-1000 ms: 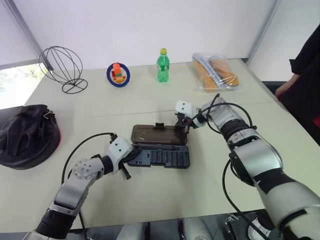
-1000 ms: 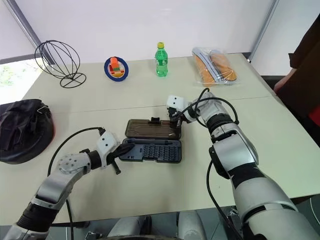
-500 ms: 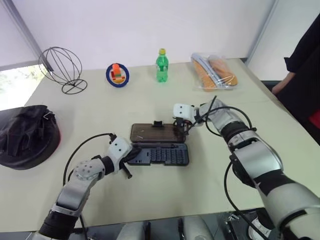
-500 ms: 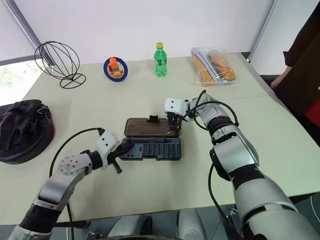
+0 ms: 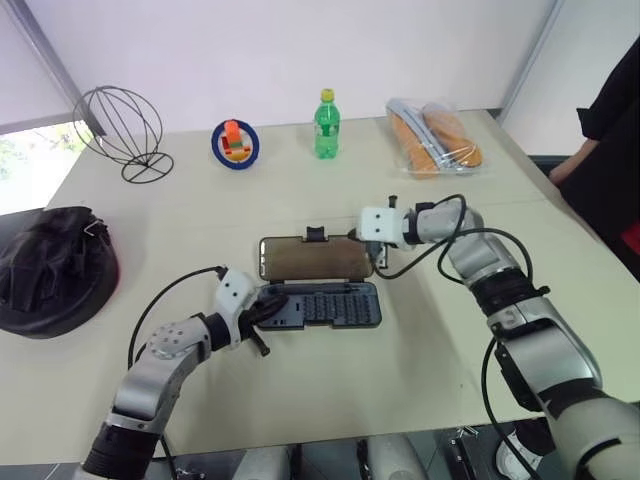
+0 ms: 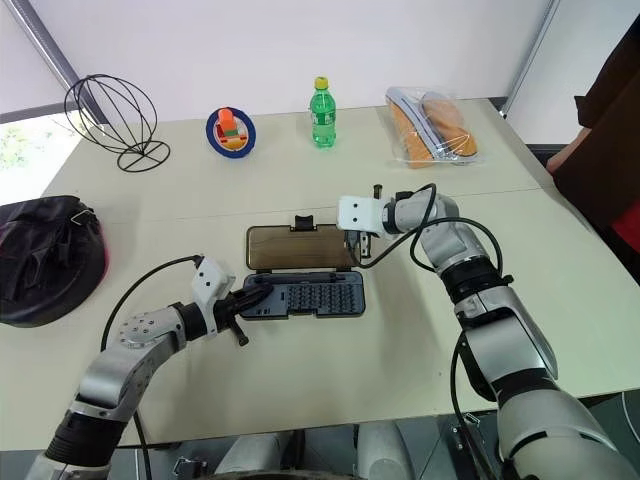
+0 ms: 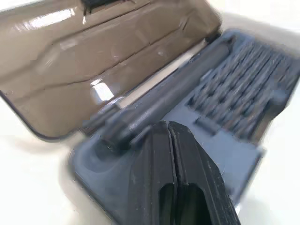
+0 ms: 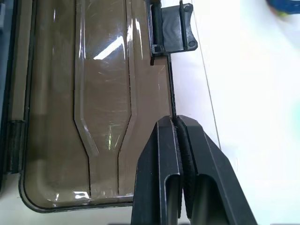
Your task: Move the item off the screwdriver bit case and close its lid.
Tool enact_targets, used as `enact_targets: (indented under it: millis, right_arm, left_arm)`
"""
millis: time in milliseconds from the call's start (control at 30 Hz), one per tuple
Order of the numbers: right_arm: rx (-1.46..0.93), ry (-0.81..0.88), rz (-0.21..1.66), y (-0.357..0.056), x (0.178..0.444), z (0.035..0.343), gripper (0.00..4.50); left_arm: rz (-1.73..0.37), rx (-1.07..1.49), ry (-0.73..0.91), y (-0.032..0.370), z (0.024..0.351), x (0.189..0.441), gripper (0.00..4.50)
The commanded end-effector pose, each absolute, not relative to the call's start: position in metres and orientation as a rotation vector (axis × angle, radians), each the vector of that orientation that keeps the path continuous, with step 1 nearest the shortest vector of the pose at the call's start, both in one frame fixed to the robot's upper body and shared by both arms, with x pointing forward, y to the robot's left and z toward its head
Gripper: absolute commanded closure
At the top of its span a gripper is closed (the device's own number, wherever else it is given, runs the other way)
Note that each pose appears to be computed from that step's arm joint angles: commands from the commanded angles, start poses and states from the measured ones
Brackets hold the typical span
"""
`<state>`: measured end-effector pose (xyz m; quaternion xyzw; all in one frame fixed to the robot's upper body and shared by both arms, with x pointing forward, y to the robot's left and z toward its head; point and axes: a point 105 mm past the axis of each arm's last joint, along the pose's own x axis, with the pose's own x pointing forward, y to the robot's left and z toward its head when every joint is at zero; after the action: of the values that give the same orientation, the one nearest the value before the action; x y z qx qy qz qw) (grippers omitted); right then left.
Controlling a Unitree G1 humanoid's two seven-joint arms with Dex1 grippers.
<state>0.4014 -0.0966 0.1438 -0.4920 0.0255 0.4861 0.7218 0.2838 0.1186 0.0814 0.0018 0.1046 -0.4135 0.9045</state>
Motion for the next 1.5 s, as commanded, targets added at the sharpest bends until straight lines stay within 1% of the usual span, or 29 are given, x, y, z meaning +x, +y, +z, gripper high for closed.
enact_targets:
  millis: [33,133,200,300,367,500,633,700,800,1033,1133,1267,1300,1333,1367,1433,1467,1500]
  right_arm:
    - [-1.109,-0.047,1.081,-0.088,0.396,0.159,4.48]
    - [-1.128,-0.07,1.072,-0.088,0.395,0.162,4.48]
    - [-1.136,-0.081,1.068,-0.088,0.395,0.164,4.48]
    - [-1.146,-0.094,1.064,-0.087,0.396,0.166,4.48]
    - [-1.145,-0.101,1.064,-0.085,0.396,0.167,4.48]
    - [-1.141,-0.115,1.068,-0.081,0.394,0.17,4.48]
    - [-1.135,-0.125,1.086,-0.076,0.391,0.17,4.48]
    - [-1.134,-0.123,1.084,-0.077,0.39,0.169,4.48]
    - [-1.136,-0.109,1.075,-0.079,0.39,0.169,4.48]
    - [-1.13,-0.076,1.05,-0.084,0.388,0.169,4.48]
    - [-1.132,-0.061,1.068,-0.085,0.383,0.169,3.63]
    - [-1.141,-0.073,1.066,-0.084,0.377,0.175,1.57]
    - [-1.087,-0.058,1.079,-0.086,0.371,0.185,1.02]
    - [-0.982,-0.03,1.114,-0.089,0.361,0.195,0.52]
    - [-0.848,-0.004,1.177,-0.091,0.347,0.208,0.52]
    - [-0.506,-0.081,1.292,-0.093,0.313,0.256,0.52]
    - [-0.386,-0.138,1.316,-0.095,0.302,0.277,0.52]
    - [-0.314,-0.17,1.325,-0.096,0.296,0.289,0.52]
  left_arm:
    - [-0.91,-0.175,0.144,0.116,0.118,0.28,4.5]
    - [-0.921,-0.304,0.083,0.122,0.148,0.286,4.5]
    - [-0.881,-0.354,0.036,0.133,0.164,0.298,4.5]
    - [-0.772,-0.363,-0.001,0.157,0.174,0.322,4.5]
    - [-0.695,-0.327,0.003,0.175,0.17,0.338,4.5]
    - [-0.548,-0.192,0.054,0.207,0.143,0.375,4.5]
    - [-0.543,-0.096,0.095,0.212,0.123,0.4,4.5]
    - [-0.584,-0.108,0.108,0.207,0.119,0.406,4.5]
    - [-0.685,-0.111,0.142,0.194,0.112,0.407,4.5]
    - [-0.896,-0.126,0.231,0.174,0.106,0.394,4.5]
    - [-0.911,-0.127,0.227,0.173,0.108,0.393,4.5]
    - [-0.927,-0.137,0.216,0.17,0.113,0.393,4.5]
    - [-0.931,-0.138,0.206,0.17,0.115,0.394,4.5]
    - [-0.936,-0.139,0.197,0.169,0.118,0.394,4.5]
    - [-0.943,-0.138,0.186,0.168,0.122,0.393,4.5]
    - [-0.966,-0.146,0.16,0.167,0.132,0.392,4.5]
    - [-0.976,-0.139,0.148,0.167,0.136,0.391,4.5]
    - [-0.981,-0.135,0.141,0.166,0.139,0.39,4.5]
